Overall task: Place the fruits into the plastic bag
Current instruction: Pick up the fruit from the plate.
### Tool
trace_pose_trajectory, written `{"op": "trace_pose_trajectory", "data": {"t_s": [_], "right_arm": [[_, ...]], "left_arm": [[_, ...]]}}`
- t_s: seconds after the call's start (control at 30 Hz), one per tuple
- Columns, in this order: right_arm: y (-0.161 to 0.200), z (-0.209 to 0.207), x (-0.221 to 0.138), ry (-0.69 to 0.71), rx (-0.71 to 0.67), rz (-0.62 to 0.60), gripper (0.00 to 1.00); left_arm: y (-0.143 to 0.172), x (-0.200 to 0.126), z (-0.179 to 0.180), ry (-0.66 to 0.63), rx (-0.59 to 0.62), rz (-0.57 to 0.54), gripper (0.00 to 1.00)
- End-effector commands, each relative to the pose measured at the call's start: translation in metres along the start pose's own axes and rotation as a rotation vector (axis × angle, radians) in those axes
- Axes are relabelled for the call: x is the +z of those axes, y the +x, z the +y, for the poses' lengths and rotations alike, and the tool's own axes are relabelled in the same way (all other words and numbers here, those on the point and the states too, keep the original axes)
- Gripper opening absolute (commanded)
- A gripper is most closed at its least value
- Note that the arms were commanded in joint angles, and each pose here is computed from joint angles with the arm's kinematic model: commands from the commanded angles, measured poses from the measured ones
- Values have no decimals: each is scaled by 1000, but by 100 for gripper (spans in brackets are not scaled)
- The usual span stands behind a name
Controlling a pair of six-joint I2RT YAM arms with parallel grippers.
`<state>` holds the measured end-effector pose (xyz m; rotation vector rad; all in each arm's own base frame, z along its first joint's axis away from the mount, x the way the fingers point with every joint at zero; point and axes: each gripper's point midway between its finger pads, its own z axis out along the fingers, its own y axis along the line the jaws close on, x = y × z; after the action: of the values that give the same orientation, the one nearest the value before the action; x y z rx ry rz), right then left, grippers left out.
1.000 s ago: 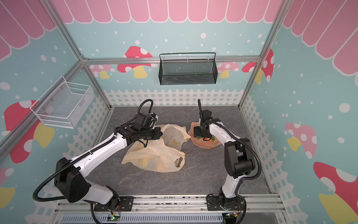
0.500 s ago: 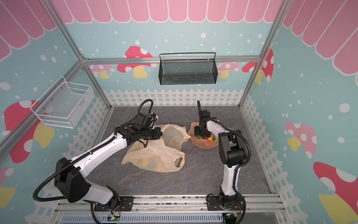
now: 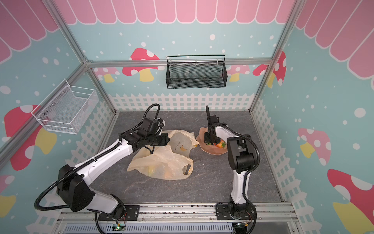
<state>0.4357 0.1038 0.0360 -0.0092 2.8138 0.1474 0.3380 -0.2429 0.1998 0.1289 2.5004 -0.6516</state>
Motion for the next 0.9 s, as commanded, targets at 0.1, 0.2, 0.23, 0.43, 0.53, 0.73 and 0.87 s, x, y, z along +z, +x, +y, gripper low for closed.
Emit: {"op": "trace_pose_trajectory", "data": {"t_s": [0.1,0.2,0.23,0.43,0.53,0.73,0.87], "right_arm": [[-17,-3,-18,9,-17,-61,52],[-25,2,-35,-6,-27,-102,51],[-28,2,-41,-7,-31,-116,51],[-65,10,-114,-23,-50,-284,50],[-82,17,-158,-53,-64,-393,50],[-105,30,-250,-126,-95,-646,49],[-105,33,-283,-143,-105,-738,49]], "left_arm": [[-1,-3,0,0,-4,3,0],[-1,-2,0,0,-3,4,0],[-1,-2,0,0,-3,5,0],[-1,-2,0,2,-4,7,0],[-1,-1,-1,3,-4,7,0],[0,0,-1,5,-4,14,0],[-1,1,-1,5,-3,13,0]]}}
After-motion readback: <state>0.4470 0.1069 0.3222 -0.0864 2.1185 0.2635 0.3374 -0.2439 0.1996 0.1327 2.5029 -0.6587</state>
